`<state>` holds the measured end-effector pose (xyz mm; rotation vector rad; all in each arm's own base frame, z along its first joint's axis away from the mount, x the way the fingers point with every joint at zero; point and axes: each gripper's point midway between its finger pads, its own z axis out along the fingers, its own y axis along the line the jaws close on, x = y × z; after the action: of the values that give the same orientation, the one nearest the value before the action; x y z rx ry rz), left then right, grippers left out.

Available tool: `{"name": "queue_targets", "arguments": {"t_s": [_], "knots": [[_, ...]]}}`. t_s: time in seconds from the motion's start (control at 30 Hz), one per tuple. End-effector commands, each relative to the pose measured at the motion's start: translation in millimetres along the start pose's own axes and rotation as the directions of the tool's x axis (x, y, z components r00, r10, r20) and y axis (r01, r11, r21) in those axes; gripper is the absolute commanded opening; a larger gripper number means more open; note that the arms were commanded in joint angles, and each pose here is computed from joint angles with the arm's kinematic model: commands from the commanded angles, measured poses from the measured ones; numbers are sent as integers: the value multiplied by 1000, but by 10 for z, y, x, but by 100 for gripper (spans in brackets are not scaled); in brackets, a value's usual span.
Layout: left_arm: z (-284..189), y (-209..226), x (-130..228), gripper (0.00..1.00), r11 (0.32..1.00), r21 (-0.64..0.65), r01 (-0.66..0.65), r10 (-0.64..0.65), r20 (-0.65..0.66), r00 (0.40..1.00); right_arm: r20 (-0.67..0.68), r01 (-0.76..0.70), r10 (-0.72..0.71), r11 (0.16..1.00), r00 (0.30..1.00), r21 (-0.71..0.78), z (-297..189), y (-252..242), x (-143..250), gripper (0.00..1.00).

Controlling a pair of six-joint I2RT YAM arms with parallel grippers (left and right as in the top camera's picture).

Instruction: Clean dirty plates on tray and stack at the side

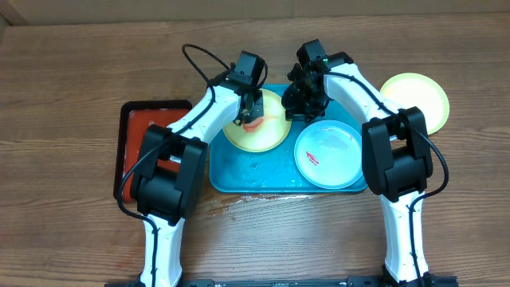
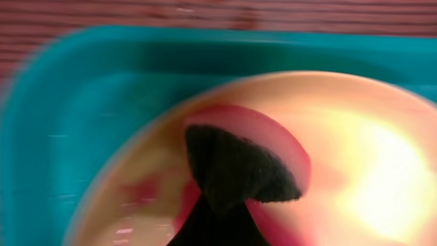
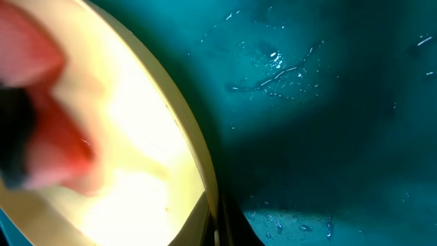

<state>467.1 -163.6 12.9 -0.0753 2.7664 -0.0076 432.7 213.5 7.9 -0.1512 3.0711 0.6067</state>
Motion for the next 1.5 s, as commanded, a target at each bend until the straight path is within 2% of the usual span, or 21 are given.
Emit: {"name": "queue_targets", "arguments": {"t_s": [0.0,0.23,0.33,0.47,0.57,0.7,0.8,0.93,1.1,1.17,1.27,1.37,1.47], "knots": [[143,577,-23,4,965,-258,-42,44,1,999,-27,-15,16,999,1000,29,96,-101,67,4],[-382,746,-415,5,918,-396,-30,52,46,998,-25,-13,14,999,1000,29,93,-98,58,4],[-652,723,-567,4,923,-384,21,8,73,997,-10,0,0,1000,1000,26,55,-72,11,4],[-1058,670,-753,4,949,-293,120,-86,125,988,35,43,-46,997,998,65,-113,-37,-103,4],[-1341,754,-869,4,965,-164,203,-180,143,973,103,87,-109,976,989,200,-383,-50,-237,4],[-1464,1091,-831,4,953,-53,299,-296,62,953,173,178,-262,902,949,393,-754,36,-368,4],[-1424,1483,-640,4,925,-88,369,-373,-31,927,224,200,-384,798,896,569,-1093,167,-446,4],[-1345,1928,-329,4,885,-175,431,-454,-127,882,223,201,-548,608,806,768,-1523,439,-458,4],[-1255,2250,-60,4,847,-238,475,-520,-192,832,73,160,-700,262,710,952,-1970,766,-370,4],[-1224,2317,5,4,838,-251,484,-535,-205,820,-10,133,-726,113,687,985,-2132,892,-318,4],[-1191,2358,65,4,832,-262,488,-544,-218,810,-93,87,-738,-47,668,995,-2322,1088,-241,4],[-1182,2358,81,4,832,-264,487,-544,-222,809,-180,101,-736,-151,652,983,-2382,1230,-171,4],[-1182,2357,81,4,832,-264,487,-544,-222,809,-239,135,-740,-199,629,971,-2353,1342,-115,4]]}}
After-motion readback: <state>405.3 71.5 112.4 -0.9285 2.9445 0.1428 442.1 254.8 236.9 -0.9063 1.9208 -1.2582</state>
